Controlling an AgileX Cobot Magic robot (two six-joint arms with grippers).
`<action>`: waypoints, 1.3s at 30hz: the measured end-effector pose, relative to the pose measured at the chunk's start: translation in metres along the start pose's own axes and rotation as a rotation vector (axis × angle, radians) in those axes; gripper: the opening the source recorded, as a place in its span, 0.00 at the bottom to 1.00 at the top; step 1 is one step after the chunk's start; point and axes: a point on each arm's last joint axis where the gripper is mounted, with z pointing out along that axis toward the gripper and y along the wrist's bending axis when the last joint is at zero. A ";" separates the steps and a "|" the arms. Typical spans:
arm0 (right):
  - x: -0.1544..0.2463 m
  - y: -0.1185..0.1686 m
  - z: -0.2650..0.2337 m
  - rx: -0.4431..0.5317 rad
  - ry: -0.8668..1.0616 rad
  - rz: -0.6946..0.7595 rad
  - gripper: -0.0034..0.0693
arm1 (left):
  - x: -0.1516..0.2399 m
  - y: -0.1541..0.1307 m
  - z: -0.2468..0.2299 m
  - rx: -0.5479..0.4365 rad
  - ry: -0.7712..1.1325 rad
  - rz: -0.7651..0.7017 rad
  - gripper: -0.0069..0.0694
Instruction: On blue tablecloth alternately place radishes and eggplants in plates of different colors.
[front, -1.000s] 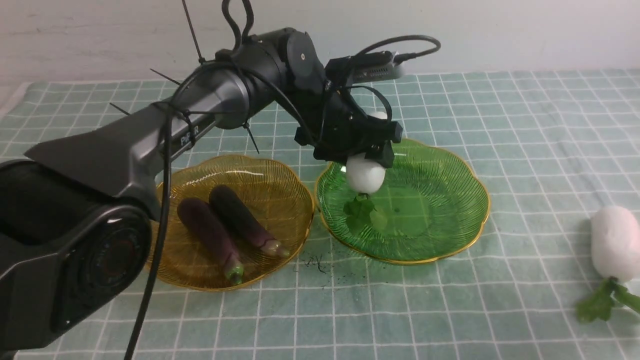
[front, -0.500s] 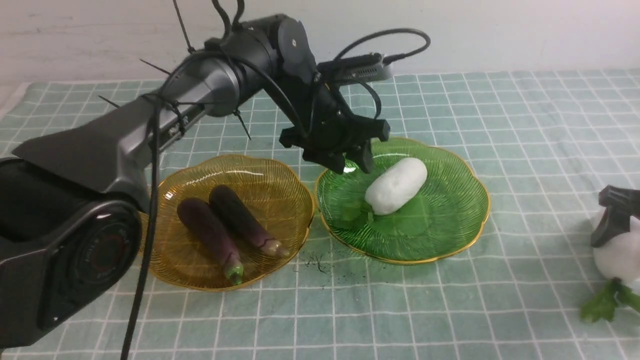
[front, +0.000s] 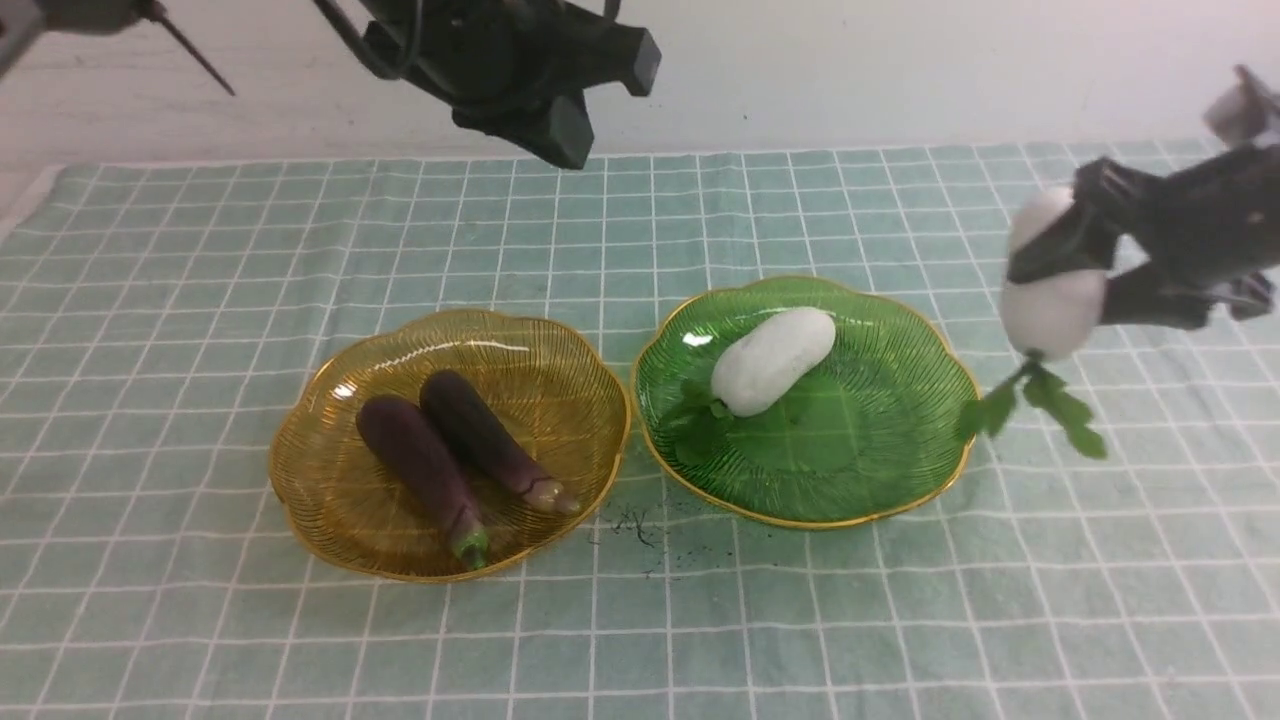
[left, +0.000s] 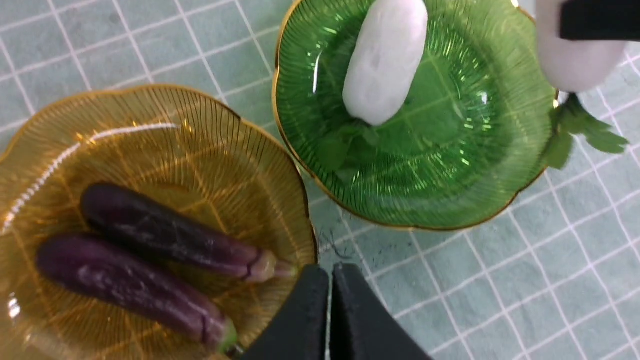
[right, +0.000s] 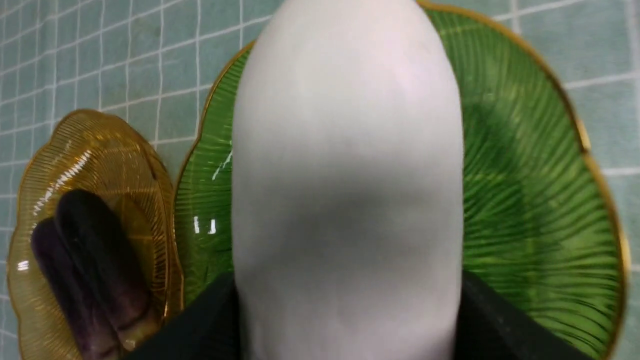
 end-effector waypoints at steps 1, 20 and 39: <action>0.001 0.001 0.010 -0.001 0.015 -0.005 0.68 | 0.007 0.000 -0.003 0.000 -0.008 -0.002 0.08; 0.001 0.002 0.015 0.046 0.157 0.009 0.93 | 0.147 0.001 -0.087 0.009 -0.204 -0.001 0.08; 0.126 0.143 -0.366 0.131 -0.725 -0.592 0.03 | 0.215 0.001 -0.134 0.036 -0.535 0.000 0.08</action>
